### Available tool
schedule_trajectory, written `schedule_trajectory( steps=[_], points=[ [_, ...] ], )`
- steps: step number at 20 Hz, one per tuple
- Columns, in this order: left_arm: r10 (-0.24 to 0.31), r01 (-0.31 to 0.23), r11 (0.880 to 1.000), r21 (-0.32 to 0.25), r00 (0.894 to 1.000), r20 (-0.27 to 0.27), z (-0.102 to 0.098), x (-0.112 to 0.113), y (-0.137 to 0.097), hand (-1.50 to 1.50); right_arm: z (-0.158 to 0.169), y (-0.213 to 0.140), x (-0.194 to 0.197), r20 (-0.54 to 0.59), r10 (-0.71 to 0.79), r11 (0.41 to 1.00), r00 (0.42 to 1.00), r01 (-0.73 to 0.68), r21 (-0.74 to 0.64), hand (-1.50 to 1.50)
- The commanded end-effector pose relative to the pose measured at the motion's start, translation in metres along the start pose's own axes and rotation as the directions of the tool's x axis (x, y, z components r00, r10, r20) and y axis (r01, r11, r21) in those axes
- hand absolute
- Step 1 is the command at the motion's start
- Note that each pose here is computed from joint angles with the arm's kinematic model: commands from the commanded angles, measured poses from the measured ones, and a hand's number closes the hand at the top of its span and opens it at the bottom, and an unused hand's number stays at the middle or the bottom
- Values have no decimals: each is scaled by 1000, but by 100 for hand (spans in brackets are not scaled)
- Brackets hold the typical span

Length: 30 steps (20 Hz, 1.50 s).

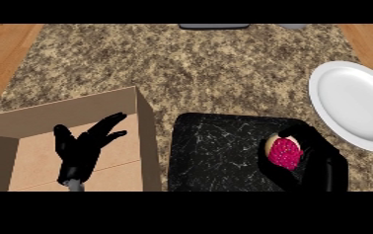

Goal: Pick the cupcake from the tray and place it in the plate

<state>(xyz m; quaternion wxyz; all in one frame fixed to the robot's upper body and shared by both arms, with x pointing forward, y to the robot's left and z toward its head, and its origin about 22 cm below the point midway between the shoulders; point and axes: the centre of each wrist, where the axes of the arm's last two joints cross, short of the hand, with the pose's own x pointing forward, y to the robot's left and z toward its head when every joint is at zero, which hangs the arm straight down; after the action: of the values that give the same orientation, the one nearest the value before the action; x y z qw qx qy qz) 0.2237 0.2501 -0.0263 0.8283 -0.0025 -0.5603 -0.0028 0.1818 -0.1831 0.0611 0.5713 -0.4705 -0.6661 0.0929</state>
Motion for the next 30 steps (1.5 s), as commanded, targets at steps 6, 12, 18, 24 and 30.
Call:
schedule_trajectory(
  steps=[6,12,18,24,30],
  points=[
    [3,-3,1000,3,1000,-5,-6,0,4,0,-66,-37,-70,-66,-97,972,993,80,-221,150],
    [-3,3,1000,10,1000,17,-14,-1,-13,0,-118,-40,-120,-96,-40,936,995,4,-351,150],
    [-1,1,1000,19,1000,3,-11,-3,-9,0,-176,-81,-177,-118,-57,925,991,8,-380,150],
    [-10,10,1000,-10,1000,-3,-10,2,-8,0,-209,-85,-211,-96,-60,937,994,23,-350,150],
    [-35,35,999,-32,999,20,-11,4,-18,0,-196,-88,-252,-342,131,975,931,-183,-125,-150]
  ],
)
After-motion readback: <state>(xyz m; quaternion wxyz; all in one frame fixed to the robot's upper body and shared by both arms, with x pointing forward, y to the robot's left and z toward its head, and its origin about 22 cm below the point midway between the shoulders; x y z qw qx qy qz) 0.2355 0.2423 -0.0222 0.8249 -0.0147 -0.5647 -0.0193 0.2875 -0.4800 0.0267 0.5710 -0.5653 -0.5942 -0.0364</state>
